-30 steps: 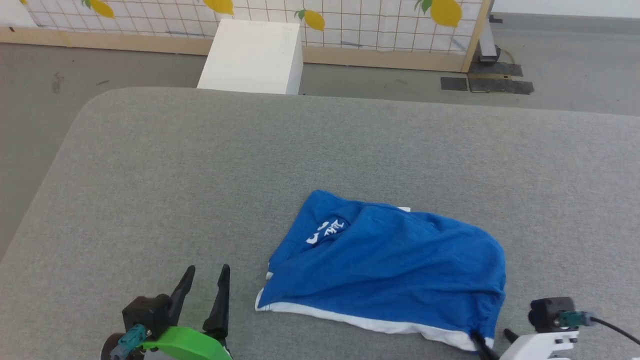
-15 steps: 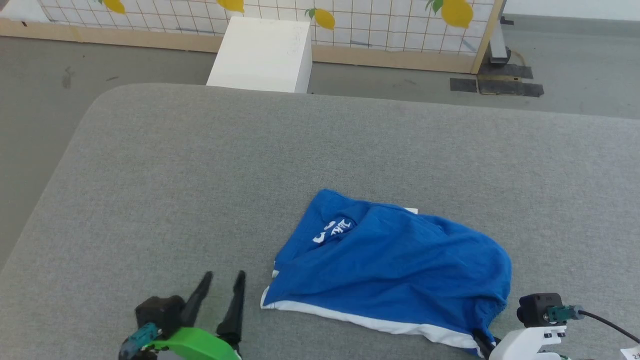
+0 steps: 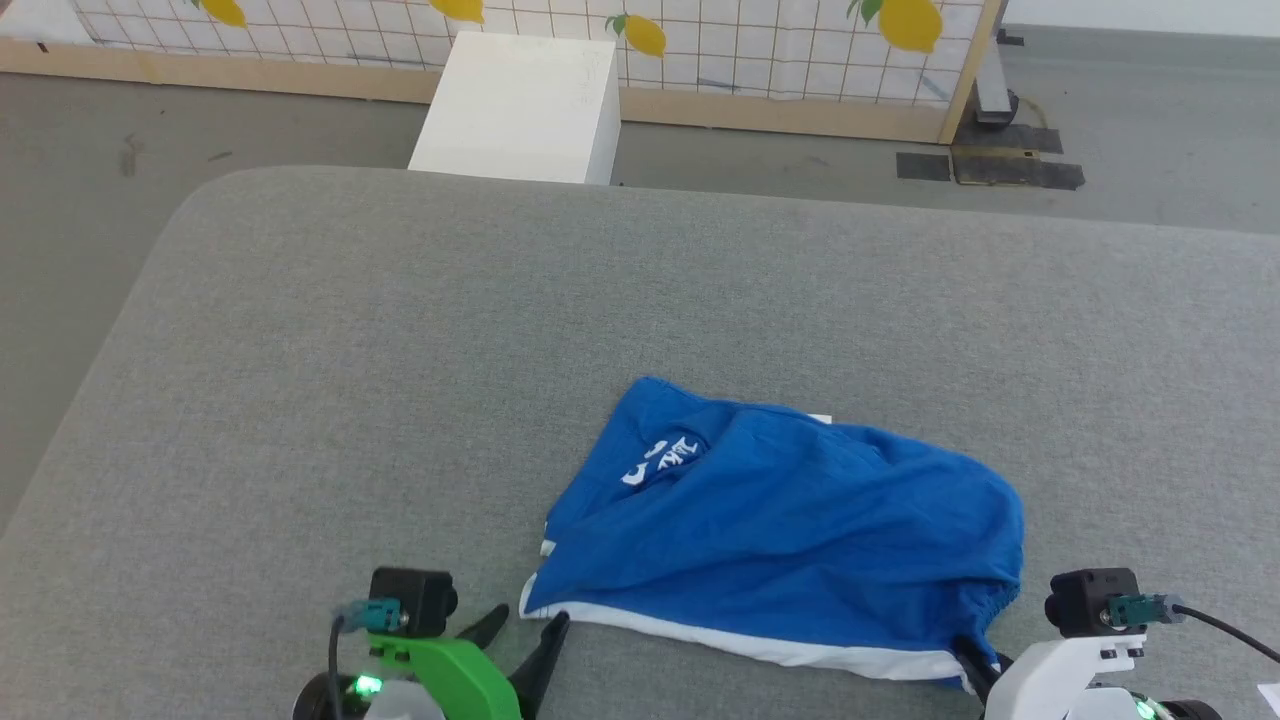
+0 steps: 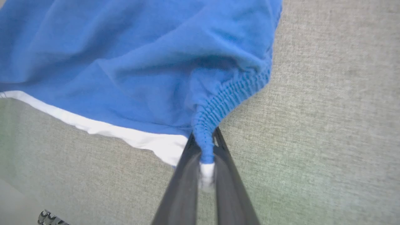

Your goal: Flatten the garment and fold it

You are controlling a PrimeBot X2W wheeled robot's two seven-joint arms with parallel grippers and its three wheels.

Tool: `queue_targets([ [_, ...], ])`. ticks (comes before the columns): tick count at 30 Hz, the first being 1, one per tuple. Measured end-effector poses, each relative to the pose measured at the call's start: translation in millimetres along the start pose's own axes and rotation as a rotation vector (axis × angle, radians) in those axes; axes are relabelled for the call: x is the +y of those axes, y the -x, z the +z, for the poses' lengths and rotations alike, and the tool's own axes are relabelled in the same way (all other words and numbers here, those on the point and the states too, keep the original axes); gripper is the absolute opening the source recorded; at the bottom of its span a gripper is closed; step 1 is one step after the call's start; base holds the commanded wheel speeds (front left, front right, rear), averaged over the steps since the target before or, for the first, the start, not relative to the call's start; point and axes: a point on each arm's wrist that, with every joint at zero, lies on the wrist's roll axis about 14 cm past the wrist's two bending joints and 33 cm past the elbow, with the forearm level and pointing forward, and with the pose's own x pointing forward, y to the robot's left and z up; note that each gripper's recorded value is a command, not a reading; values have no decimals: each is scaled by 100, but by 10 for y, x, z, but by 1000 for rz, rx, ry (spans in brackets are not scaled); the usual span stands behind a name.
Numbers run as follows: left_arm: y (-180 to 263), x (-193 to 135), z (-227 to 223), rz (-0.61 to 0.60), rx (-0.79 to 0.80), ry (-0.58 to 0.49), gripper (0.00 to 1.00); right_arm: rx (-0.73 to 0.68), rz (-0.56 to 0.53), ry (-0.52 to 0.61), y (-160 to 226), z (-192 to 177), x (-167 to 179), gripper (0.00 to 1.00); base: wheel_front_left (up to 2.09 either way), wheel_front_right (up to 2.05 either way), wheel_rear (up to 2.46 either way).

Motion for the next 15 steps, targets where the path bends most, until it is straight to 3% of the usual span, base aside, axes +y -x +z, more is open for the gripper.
queue_targets([
  [4,-91,-21,-12,-13,27,-14,100,7,-3,-5,-9,-20,-14,0,0,0,0],
  [5,-113,-26,-47,-18,46,-16,84,8,-4,-6,-9,-23,-17,0,0,0,0],
  [7,-145,-37,-123,-28,80,-21,8,6,-6,-9,-9,-20,-27,0,0,0,0],
  [8,-163,-45,-135,-35,86,-21,0,4,-9,-12,-8,-16,-37,0,0,0,0],
  [15,-228,-74,-123,-58,65,-4,0,-8,-18,-19,-5,25,-74,0,0,0,0],
])
